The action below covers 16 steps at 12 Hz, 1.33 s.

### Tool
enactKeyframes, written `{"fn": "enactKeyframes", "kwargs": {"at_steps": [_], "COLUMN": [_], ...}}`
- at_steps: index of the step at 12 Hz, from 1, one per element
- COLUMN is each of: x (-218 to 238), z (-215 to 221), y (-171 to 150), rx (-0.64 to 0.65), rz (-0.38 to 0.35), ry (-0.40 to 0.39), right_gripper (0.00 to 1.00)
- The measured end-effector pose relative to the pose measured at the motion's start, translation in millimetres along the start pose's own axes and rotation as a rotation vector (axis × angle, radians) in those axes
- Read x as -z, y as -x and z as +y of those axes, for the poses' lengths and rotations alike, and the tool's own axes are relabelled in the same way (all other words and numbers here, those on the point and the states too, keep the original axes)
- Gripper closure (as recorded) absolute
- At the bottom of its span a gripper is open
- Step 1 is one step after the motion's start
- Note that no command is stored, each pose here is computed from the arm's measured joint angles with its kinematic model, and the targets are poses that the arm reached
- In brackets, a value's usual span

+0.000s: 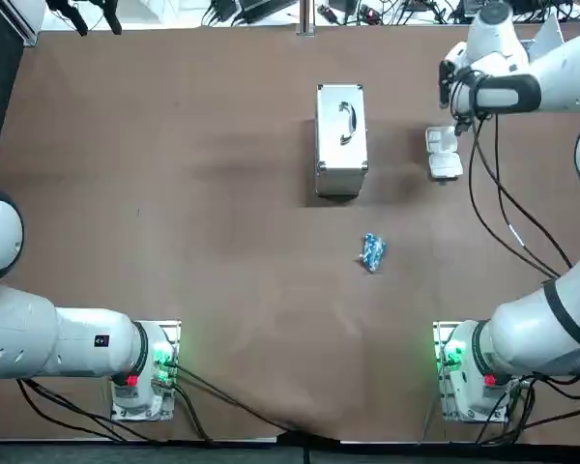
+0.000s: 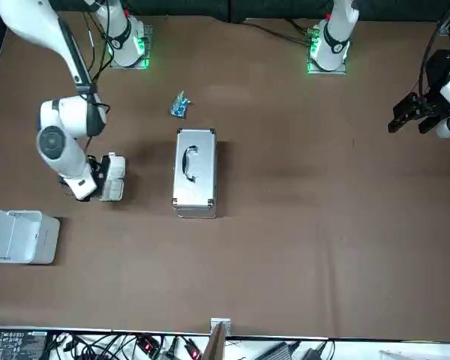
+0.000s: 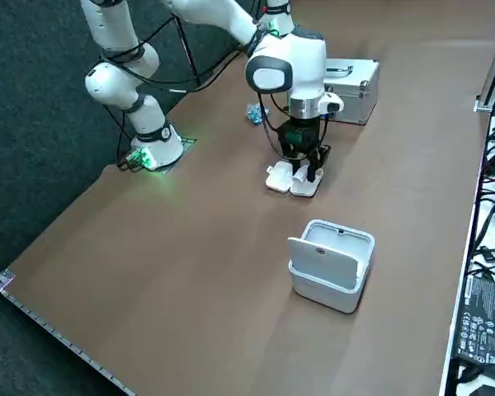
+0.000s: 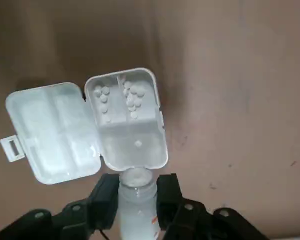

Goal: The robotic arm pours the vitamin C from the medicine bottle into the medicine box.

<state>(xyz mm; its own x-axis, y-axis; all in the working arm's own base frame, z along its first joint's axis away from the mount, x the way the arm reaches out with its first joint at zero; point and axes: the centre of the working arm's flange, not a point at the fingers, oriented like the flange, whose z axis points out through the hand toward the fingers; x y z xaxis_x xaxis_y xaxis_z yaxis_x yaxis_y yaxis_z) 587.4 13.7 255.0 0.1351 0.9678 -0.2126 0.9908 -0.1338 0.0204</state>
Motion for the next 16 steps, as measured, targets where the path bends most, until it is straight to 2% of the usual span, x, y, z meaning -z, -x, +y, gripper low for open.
{"fn": "enactKeyframes", "kwargs": {"at_steps": [2, 3, 5, 7, 10, 16], "x": [-1, -1, 1, 4, 1, -26], "z": [5, 8, 10, 12, 12, -8], "y": [25, 49, 73, 93, 114, 171], "rx": [-0.050, -0.068, -0.059, -0.058, -0.075, -0.167], "rz": [0.098, 0.211, 0.289, 0.358, 0.500, 0.830], "ry": [-0.041, -0.076, -0.100, -0.088, -0.058, -0.025], "right_gripper": [0.57, 0.57, 0.57, 0.57, 0.57, 0.57]}}
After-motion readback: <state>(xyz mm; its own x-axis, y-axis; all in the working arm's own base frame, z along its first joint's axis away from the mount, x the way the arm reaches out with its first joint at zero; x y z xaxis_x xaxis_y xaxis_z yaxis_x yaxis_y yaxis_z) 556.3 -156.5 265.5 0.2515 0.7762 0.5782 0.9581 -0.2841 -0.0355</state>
